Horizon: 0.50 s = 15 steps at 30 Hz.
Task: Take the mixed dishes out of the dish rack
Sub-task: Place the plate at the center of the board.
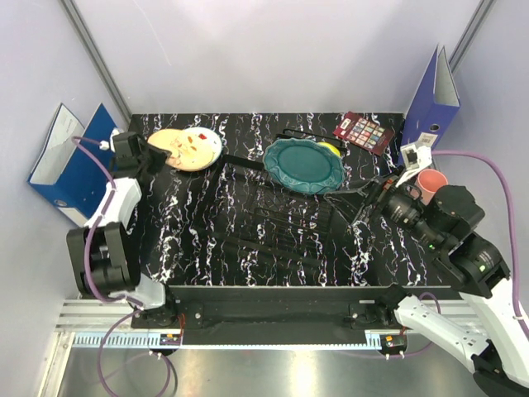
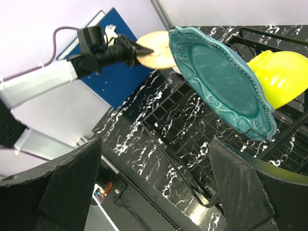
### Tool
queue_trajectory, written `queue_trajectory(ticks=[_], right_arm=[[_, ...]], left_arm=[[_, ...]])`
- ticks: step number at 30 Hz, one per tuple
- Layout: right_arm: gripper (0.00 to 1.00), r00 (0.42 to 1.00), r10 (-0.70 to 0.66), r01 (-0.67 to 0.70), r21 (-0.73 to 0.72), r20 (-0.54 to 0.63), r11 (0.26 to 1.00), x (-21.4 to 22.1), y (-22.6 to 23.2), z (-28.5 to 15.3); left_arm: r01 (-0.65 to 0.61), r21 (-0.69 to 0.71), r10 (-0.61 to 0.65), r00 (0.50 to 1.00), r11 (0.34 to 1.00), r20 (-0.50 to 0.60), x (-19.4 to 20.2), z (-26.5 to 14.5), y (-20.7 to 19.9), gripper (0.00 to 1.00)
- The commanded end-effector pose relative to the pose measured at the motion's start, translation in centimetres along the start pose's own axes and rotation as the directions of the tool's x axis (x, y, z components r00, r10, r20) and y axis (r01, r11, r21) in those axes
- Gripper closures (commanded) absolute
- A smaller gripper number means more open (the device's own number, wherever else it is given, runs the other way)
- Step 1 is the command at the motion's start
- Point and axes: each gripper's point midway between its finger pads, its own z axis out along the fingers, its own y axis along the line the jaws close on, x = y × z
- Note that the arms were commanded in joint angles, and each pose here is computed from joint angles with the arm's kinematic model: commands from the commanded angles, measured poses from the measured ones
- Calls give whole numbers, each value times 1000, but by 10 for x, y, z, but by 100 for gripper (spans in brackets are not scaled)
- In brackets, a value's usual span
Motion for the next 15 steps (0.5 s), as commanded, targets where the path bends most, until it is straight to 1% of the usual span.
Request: queue_trajectory(ticks=[1,2,3,4,5,6,7,8,9,12,15], right_arm=[[0,998,-47,47,11,29,999,-9,-3,8],[0,998,-49,49,12,29,999,-9,-3,9],[0,998,-59,59,16,28,998,-9,-4,10],[0,998,-62,62,17,26,998,-9,-4,10],[0,997,-67,66,19,27,998,-9,-5,10],[0,997,-74,74,21,26,997,-9,-5,11],[0,997,-79,78,26,27,997,-9,-7,12],[0,996,-83,82,30,22,996,-7,-8,13],[0,996,-90,89,42,18,995,-7,-11,14],[0,995,-103,103,53,4,993,-4,-15,19],[0,994,-108,109,63,-13,992,-1,-19,27]], left_arm=[[26,315,-34,999,949,22,-32,22,-84,100],[22,339,-28,1000,940,12,-32,28,-88,100],[7,404,-10,1000,915,5,-31,32,-98,100],[12,434,-13,1000,901,0,-30,37,-101,100],[18,438,-13,1000,899,-15,-23,52,-92,100],[-9,496,3,1000,868,14,-26,52,-102,100],[-9,511,0,1000,859,18,-27,56,-103,100],[-5,509,1,1000,860,7,-22,68,-96,100],[-18,535,13,1000,845,14,-23,69,-101,100],[-36,554,34,999,832,14,-24,81,-104,100],[-34,566,26,999,824,23,-27,85,-107,100]])
